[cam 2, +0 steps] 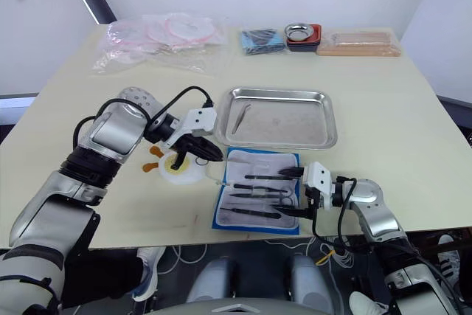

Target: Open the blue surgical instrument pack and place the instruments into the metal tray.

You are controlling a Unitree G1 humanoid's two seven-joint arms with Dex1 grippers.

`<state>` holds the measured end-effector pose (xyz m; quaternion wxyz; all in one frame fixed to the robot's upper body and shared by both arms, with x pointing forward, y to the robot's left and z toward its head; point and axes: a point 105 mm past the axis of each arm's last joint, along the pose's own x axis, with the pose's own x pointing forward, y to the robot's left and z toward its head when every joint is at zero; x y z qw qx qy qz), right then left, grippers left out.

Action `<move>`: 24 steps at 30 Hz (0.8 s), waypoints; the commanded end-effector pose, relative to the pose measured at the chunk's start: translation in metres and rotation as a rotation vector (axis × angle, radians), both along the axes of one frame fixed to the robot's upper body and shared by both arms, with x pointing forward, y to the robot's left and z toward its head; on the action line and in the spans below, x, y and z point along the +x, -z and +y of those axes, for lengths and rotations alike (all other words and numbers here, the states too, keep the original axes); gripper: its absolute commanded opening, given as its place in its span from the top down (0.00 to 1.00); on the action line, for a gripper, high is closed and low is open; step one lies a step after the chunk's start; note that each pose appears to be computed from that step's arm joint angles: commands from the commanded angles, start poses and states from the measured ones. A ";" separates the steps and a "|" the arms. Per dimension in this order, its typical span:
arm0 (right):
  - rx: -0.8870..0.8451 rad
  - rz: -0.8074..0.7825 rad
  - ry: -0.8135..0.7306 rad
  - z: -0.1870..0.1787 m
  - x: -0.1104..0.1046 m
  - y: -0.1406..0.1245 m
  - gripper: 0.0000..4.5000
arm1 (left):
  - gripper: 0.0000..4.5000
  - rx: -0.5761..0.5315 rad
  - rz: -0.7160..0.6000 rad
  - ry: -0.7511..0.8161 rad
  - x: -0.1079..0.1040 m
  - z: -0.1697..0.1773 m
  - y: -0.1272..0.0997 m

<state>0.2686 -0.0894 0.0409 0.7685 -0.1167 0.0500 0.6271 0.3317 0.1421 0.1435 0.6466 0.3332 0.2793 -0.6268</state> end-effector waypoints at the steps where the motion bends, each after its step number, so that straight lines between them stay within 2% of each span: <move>1: -0.126 0.203 0.001 -0.004 -0.025 0.056 0.00 | 1.00 -0.108 -0.009 -0.005 -0.002 -0.003 -0.029; 4: -0.126 0.204 0.001 -0.004 -0.025 0.057 0.00 | 1.00 -0.224 -0.015 -0.061 0.003 -0.013 -0.039; 5: -0.127 0.205 -0.001 -0.004 -0.025 0.057 0.00 | 1.00 -0.293 -0.024 -0.115 0.009 -0.021 -0.044; 10: -0.132 0.203 0.000 -0.006 -0.024 0.056 0.00 | 1.00 -0.504 -0.058 -0.304 0.027 -0.046 -0.058; 18: -0.128 0.201 0.005 -0.006 -0.023 0.055 0.00 | 1.00 -0.622 -0.136 -0.581 0.044 -0.071 -0.049; 20: -0.125 0.201 0.007 -0.006 -0.024 0.055 0.00 | 1.00 -0.668 -0.139 -0.692 0.050 -0.073 -0.045; 24: -0.127 0.208 0.005 -0.006 -0.027 0.058 0.00 | 1.00 -0.629 -0.243 -0.823 0.059 -0.070 -0.030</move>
